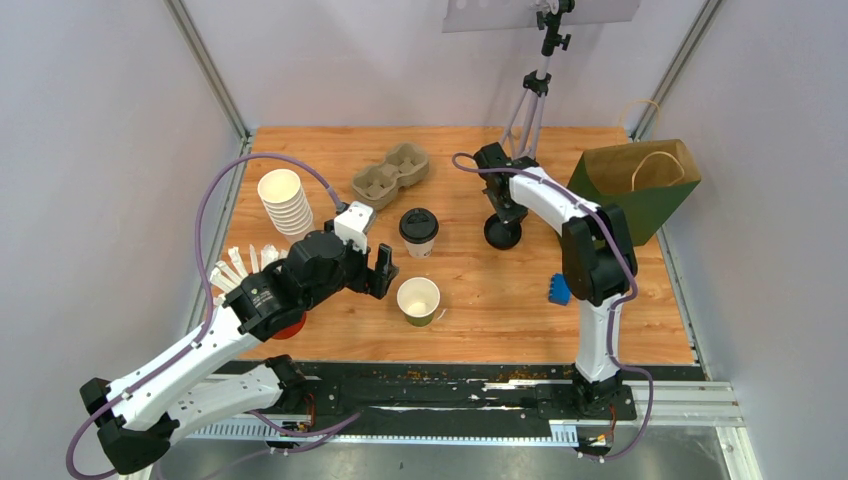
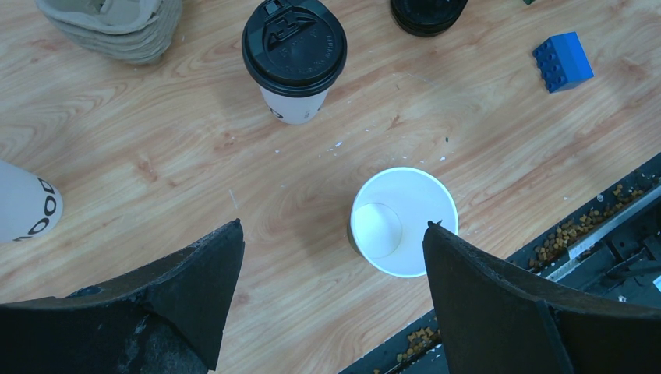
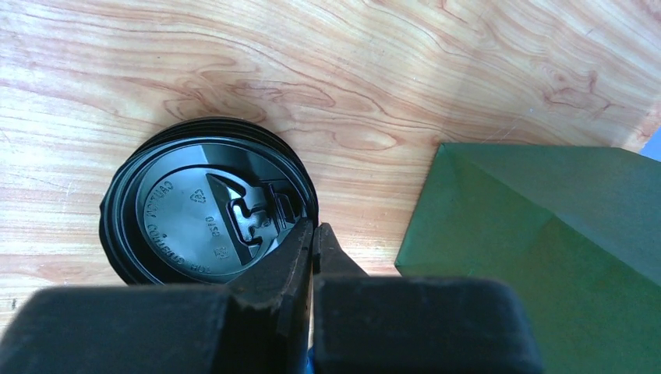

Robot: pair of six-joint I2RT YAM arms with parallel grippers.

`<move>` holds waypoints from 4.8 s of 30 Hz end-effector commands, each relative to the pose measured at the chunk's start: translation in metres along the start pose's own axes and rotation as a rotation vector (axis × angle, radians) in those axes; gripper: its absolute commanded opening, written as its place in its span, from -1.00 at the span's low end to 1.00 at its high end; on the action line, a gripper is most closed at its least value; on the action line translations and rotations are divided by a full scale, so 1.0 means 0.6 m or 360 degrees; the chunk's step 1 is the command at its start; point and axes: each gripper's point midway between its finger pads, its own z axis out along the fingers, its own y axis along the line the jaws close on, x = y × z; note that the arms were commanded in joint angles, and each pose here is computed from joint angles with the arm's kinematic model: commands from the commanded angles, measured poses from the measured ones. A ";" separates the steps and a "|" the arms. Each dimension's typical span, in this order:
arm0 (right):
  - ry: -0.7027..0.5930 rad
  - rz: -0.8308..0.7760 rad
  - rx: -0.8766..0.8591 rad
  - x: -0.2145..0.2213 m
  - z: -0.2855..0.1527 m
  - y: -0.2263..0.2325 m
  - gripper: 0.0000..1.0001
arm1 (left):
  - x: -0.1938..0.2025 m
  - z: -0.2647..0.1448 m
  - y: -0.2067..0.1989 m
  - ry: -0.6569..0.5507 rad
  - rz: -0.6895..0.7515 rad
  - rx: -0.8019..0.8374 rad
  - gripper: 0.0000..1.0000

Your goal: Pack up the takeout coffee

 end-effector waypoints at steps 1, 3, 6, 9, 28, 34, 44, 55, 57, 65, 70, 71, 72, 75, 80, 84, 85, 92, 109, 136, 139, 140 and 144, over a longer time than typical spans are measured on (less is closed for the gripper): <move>-0.0154 0.0013 0.0092 -0.041 -0.056 -0.026 -1.00 | -0.024 -0.009 -0.006 -0.0069 0.0011 0.0027 0.84; -0.0156 0.0000 0.0105 -0.042 -0.058 -0.026 -0.85 | -0.024 -0.008 -0.006 -0.0069 0.0011 0.0028 0.84; -0.0158 -0.0026 0.0106 -0.041 -0.056 -0.021 -0.82 | -0.023 -0.009 -0.006 -0.0066 0.0011 0.0028 0.84; -0.0154 -0.0050 0.0077 -0.038 -0.053 -0.011 -1.00 | -0.023 -0.009 -0.006 -0.0064 0.0012 0.0028 0.84; -0.0251 -0.0083 0.0180 -0.057 -0.101 -0.026 -1.00 | -0.021 -0.013 -0.006 -0.0072 -0.0002 0.0031 0.85; -0.0224 -0.0104 0.0176 -0.052 -0.092 -0.019 -0.94 | -0.025 -0.015 -0.006 -0.0081 -0.0005 0.0033 0.86; -0.0227 -0.0091 0.0166 -0.058 -0.103 -0.022 -1.00 | -0.030 -0.019 -0.007 -0.0087 -0.0006 0.0040 0.86; -0.0291 0.0011 0.0139 -0.070 -0.203 -0.059 -1.00 | -0.041 -0.029 -0.015 -0.0105 -0.0100 0.0066 0.90; -0.0315 0.0041 0.0117 -0.072 -0.231 -0.066 -1.00 | -0.045 -0.032 -0.019 -0.0108 -0.0135 0.0078 0.95; -0.0583 0.0229 -0.0268 -0.081 -0.366 -0.042 -1.00 | -0.068 -0.050 -0.031 -0.0139 -0.0235 0.0125 1.00; -0.0773 0.0321 -0.0663 -0.077 -0.450 0.017 -1.00 | -0.083 -0.065 -0.042 -0.0144 -0.0249 0.0181 1.00; -0.0792 0.0329 -0.0712 -0.070 -0.460 0.028 -1.00 | -0.089 -0.070 -0.045 -0.0147 -0.0250 0.0195 1.00; -0.0834 0.0340 -0.0748 -0.068 -0.475 0.036 -1.00 | -0.094 -0.075 -0.047 -0.0148 -0.0252 0.0206 1.00; -0.0937 0.0363 -0.0928 -0.054 -0.518 0.067 -1.00 | -0.113 -0.095 -0.056 -0.0158 -0.0273 0.0252 1.00; -0.1013 0.0411 -0.1249 -0.025 -0.560 0.122 -1.00 | -0.145 -0.116 -0.072 -0.0261 -0.0331 0.0345 0.99; -0.1081 0.0510 -0.1505 -0.012 -0.603 0.139 -1.00 | -0.167 -0.128 -0.072 -0.0348 -0.0265 0.0365 0.97; -0.1090 0.0524 -0.1583 -0.011 -0.615 0.146 -1.00 | -0.174 -0.131 -0.068 -0.0375 -0.0240 0.0348 0.97; -0.1102 0.0570 -0.2018 -0.005 -0.689 0.176 -1.00 | -0.225 -0.149 -0.073 -0.0676 0.0260 0.0417 1.00; -0.1050 0.0484 -0.2649 0.009 -0.773 0.204 -1.00 | -0.240 -0.176 -0.152 -0.1146 0.1156 0.0795 1.00; -0.1044 0.0517 -0.2988 0.006 -0.789 0.216 -1.00 | -0.297 -0.198 -0.188 -0.1569 0.1033 0.0887 1.00; -0.1048 0.0514 -0.2989 0.008 -0.790 0.215 -1.00 | -0.297 -0.197 -0.189 -0.1558 0.1038 0.0891 1.00; -0.1048 0.0511 -0.2989 0.009 -0.791 0.215 -1.00 | -0.296 -0.195 -0.189 -0.1552 0.1038 0.0889 1.00; -0.1039 0.0520 -0.2983 0.010 -0.788 0.215 -1.00 | -0.299 -0.198 -0.188 -0.1562 0.1031 0.0888 1.00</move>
